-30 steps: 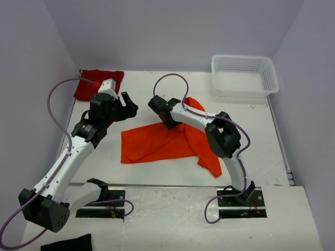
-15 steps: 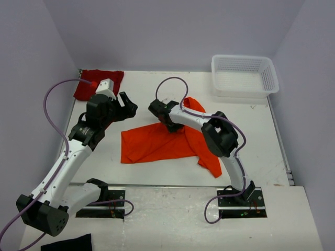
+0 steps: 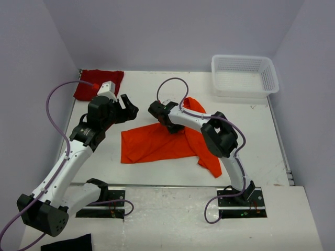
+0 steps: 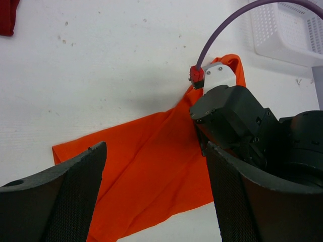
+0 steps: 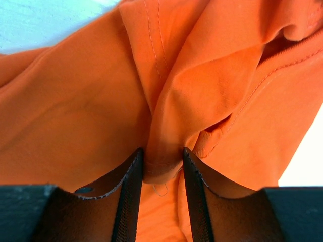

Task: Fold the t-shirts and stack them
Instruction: Flatten out the tshirt

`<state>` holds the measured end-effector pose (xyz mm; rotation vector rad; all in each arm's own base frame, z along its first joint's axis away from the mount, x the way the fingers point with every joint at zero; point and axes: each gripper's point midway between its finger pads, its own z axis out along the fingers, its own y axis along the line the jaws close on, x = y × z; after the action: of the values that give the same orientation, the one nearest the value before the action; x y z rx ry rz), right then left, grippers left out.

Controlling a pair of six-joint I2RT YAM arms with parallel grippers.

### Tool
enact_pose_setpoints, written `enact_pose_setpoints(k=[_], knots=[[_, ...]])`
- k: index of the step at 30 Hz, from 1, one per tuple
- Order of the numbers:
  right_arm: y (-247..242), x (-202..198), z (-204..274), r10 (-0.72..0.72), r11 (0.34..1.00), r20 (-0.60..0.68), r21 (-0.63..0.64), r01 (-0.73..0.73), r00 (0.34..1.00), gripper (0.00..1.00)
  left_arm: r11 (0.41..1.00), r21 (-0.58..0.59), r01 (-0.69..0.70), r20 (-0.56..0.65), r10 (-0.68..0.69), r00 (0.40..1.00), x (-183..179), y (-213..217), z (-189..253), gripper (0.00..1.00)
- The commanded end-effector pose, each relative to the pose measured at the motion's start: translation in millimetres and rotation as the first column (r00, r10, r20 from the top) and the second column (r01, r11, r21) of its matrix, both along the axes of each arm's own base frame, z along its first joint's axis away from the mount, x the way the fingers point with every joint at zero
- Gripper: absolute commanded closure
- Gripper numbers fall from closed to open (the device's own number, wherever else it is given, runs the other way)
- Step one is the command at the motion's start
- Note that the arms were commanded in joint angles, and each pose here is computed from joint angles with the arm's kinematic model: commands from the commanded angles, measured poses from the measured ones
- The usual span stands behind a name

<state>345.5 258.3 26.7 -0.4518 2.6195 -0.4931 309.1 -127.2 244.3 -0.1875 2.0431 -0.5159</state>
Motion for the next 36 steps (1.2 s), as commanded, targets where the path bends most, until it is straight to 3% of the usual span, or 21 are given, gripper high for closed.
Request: enact_pose_setpoints(k=[1, 30, 33, 36], knots=[[-2.0, -7.5, 14.1, -0.019, 1.000, 0.029, -0.009, 0.019, 0.999, 0.62, 0.999, -0.011, 0.046, 0.052, -0.046, 0.998, -0.5, -5.9, 10.9, 0.20], [5.6, 3.1, 33.2, -0.011, 1.000, 0.074, -0.002, 0.011, 0.997, 0.78, 0.996, -0.028, 0.088, 0.026, -0.087, 0.996, -0.8, -14.8, -3.5, 0.20], [8.0, 5.2, 36.8, -0.006, 1.000, 0.079, 0.004, 0.006, 0.997, 0.85, 0.996, -0.028, 0.090, 0.018, -0.089, 0.996, -1.0, -15.4, -7.6, 0.20], [9.4, 7.1, 37.7, 0.002, 1.000, 0.077, 0.004, -0.002, 0.997, 0.98, 0.996, -0.023, 0.086, 0.010, -0.086, 0.996, -1.1, -14.4, -11.8, 0.20]])
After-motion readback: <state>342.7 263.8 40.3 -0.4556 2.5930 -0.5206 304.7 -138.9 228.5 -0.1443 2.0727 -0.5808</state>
